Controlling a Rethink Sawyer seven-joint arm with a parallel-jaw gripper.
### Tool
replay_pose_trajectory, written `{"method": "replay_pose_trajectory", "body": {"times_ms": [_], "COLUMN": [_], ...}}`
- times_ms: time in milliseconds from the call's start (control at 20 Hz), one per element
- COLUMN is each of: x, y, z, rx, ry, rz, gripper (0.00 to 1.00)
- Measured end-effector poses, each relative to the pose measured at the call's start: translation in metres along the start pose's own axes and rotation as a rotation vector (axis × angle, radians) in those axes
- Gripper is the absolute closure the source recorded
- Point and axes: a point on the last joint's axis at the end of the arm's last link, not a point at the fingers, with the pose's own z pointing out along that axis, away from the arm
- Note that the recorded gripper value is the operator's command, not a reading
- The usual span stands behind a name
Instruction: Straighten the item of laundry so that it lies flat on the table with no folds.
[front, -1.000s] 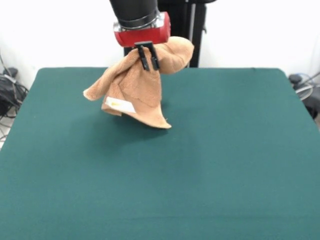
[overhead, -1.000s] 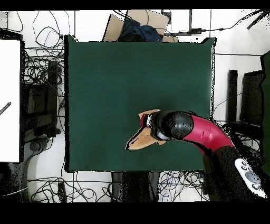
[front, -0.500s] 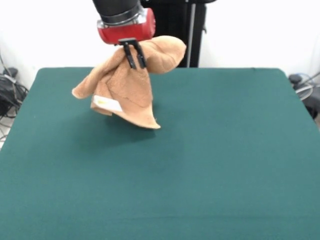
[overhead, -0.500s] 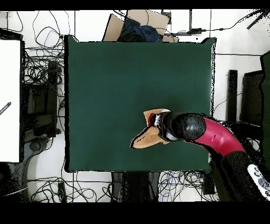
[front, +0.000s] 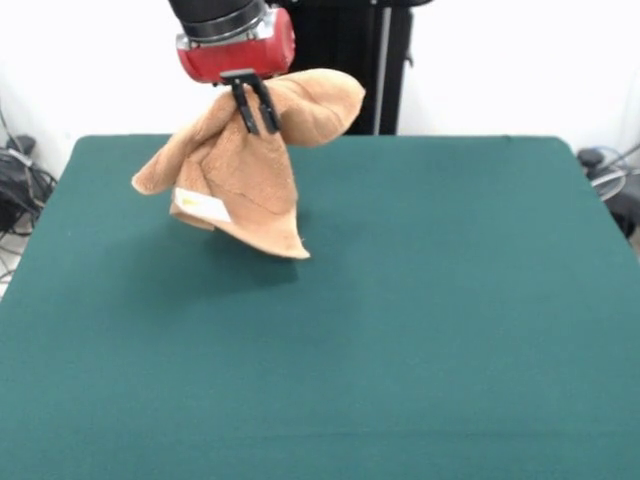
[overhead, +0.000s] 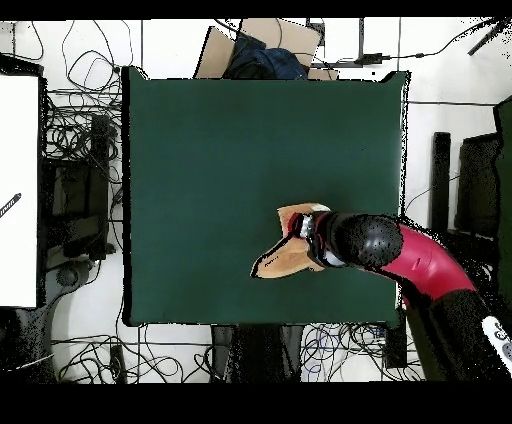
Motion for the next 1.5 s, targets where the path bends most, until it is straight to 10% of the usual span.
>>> {"method": "replay_pose_trajectory", "body": {"times_ms": [100, 150, 1500], "x": [0.000, 0.001, 0.021], "y": [0.003, 0.004, 0.060], "z": [0.000, 0.002, 0.046], "rx": [-0.001, 0.002, -0.038], "ry": [-0.002, 0.001, 0.035], "rz": [-0.015, -0.026, -0.147], "gripper": [1.00, 0.00, 0.00]}}
